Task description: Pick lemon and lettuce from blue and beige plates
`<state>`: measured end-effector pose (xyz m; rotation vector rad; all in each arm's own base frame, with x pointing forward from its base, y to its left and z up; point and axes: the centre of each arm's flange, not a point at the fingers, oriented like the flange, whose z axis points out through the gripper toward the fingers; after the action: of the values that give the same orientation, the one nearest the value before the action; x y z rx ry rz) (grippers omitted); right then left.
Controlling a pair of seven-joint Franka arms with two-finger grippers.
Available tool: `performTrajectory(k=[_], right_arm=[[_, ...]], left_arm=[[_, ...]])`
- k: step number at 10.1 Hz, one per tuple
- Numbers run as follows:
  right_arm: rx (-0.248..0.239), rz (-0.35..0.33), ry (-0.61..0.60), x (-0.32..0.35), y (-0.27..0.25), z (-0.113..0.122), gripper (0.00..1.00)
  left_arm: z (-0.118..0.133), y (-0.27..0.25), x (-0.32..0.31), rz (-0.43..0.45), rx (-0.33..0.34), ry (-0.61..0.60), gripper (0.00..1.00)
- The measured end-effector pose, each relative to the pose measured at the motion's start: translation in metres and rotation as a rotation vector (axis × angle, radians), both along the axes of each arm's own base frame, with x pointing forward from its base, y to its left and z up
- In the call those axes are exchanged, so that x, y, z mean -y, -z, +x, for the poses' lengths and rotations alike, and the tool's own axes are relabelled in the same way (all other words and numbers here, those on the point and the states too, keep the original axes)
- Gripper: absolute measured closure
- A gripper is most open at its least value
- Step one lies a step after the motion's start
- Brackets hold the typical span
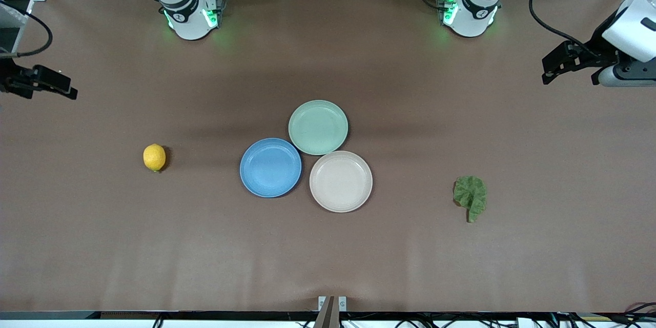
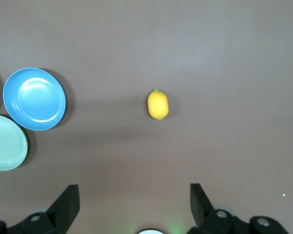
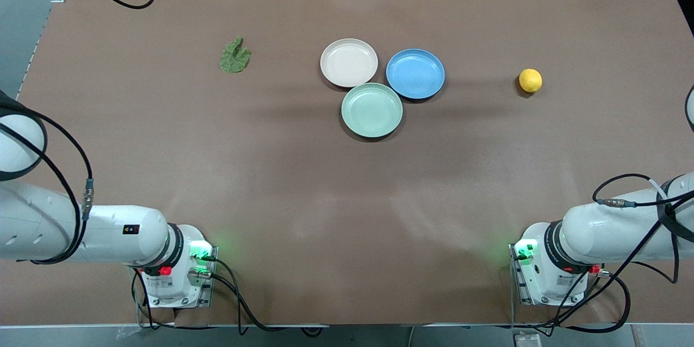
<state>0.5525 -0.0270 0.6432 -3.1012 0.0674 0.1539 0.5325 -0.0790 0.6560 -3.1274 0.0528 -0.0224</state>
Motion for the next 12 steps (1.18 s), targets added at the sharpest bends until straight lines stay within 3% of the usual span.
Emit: performTrajectory(k=[5, 9, 12], right_arm=[[0.024, 0.003, -0.001, -0.001, -0.05, -0.043, 0.0], [0.076, -0.004, 0.007, 0.003, -0.055, -0.039, 0.0], [0.074, -0.008, 0.055, 0.001, -0.053, -0.038, 0.0]], left_arm=[[-0.003, -0.009, 0.004, 0.0, -0.001, 0.007, 0.0], [-0.003, -0.009, 0.005, -0.009, -0.001, 0.008, 0.0], [-0.003, -0.014, 0.005, -0.011, 0.009, 0.008, 0.0]])
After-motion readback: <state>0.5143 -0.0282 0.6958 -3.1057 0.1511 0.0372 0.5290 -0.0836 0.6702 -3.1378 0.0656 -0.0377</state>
